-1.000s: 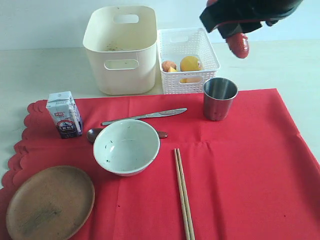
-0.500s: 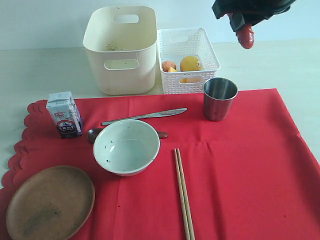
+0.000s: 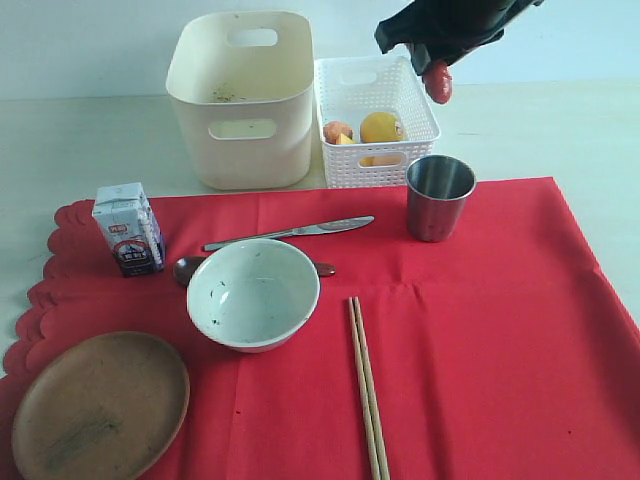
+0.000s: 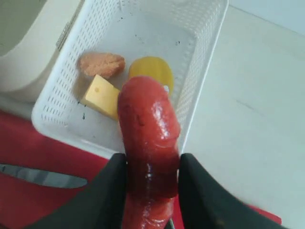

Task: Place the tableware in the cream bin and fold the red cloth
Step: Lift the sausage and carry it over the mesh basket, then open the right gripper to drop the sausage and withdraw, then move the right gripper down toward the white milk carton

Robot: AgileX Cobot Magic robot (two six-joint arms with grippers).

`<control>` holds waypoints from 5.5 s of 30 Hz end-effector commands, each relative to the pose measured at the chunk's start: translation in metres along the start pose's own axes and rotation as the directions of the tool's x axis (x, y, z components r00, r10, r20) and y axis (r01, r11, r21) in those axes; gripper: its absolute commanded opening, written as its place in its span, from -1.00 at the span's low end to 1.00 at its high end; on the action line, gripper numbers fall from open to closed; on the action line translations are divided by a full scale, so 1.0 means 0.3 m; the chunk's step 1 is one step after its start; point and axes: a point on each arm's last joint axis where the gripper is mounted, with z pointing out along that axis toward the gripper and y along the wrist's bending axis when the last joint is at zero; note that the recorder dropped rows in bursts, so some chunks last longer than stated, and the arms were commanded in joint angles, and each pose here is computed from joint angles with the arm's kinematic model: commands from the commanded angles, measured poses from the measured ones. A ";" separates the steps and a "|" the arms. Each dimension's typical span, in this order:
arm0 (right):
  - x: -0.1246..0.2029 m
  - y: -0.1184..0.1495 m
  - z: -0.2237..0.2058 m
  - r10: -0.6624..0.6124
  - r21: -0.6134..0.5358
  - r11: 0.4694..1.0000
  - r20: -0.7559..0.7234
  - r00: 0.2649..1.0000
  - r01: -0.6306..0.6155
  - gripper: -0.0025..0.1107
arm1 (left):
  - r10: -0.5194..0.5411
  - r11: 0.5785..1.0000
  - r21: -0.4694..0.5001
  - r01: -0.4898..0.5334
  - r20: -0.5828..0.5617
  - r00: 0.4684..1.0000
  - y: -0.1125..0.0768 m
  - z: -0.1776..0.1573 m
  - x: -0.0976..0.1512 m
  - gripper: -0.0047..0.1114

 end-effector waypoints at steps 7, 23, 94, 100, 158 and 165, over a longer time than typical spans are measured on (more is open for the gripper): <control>-0.103 0.003 0.162 0.017 -0.020 1.000 0.090 0.996 -0.015 -0.85 | -0.002 1.000 0.000 0.002 0.015 1.000 0.000 0.000 -0.002 -0.92; -0.131 0.016 0.448 -0.001 -0.029 1.000 0.152 0.988 0.006 -0.85 | -0.002 1.000 0.000 0.002 0.015 1.000 0.000 0.000 -0.002 -0.92; -0.099 0.428 -0.390 -0.112 -0.486 0.865 0.056 0.992 0.125 0.15 | -0.002 1.000 0.000 0.002 0.015 1.000 0.000 0.000 -0.002 -0.92; -0.049 0.618 -0.425 -0.221 -0.541 0.808 0.088 0.971 0.233 0.15 | -0.002 1.000 0.000 0.002 0.015 1.000 0.000 0.000 -0.002 -0.92; 0.054 0.960 0.223 -0.153 -0.415 0.894 0.075 0.985 0.170 0.68 | -0.002 1.000 0.000 0.002 0.015 1.000 0.000 0.000 -0.002 -0.92; 0.094 1.018 0.274 -0.174 -0.340 0.919 0.109 0.979 0.201 0.68 | -0.002 1.000 0.000 0.002 0.015 1.000 0.000 0.000 -0.002 -0.92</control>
